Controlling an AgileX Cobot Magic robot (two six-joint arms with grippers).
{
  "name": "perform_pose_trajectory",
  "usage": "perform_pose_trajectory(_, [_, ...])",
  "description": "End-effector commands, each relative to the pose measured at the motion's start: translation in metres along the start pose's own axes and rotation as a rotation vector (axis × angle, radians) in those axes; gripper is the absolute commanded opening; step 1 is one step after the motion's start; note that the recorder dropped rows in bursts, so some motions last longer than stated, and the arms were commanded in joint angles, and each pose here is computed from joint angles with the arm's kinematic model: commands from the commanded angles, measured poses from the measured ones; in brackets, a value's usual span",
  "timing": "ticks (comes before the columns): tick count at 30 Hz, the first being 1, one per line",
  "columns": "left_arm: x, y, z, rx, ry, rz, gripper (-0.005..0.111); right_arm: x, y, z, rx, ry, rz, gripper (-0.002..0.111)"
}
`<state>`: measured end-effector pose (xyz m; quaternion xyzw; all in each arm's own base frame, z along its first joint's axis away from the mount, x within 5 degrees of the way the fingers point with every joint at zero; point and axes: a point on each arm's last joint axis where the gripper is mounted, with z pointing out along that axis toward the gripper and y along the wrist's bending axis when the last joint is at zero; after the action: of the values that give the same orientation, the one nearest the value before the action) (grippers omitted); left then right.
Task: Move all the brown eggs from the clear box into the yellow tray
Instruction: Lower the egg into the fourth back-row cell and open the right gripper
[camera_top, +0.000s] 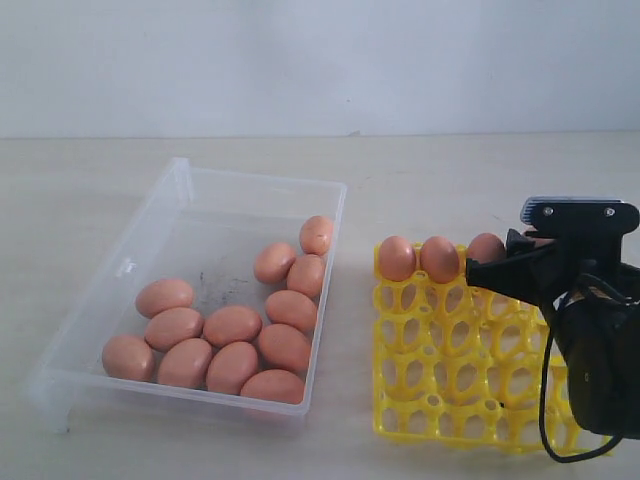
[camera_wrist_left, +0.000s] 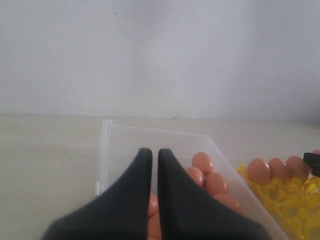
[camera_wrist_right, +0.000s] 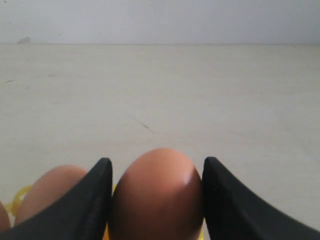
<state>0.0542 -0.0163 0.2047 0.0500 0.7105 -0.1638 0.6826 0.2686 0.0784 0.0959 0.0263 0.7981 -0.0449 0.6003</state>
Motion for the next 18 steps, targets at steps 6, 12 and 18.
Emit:
perform_pose_trajectory(6, [0.0003,-0.0005,-0.0001,0.01,-0.004,-0.01,0.004,0.0011,0.0,0.0007,0.0,0.023,0.01,0.0])
perform_pose_trajectory(12, [0.0007,-0.0004,-0.0001,0.008,0.0,-0.01,0.004,0.0026,0.0002,0.0006,-0.002,0.039,0.007,0.0])
perform_pose_trajectory(18, [0.0007,-0.0004,-0.0001,0.008,0.0,-0.01,0.004,0.0029,0.0002,0.0006,-0.002,0.042,0.007,0.003])
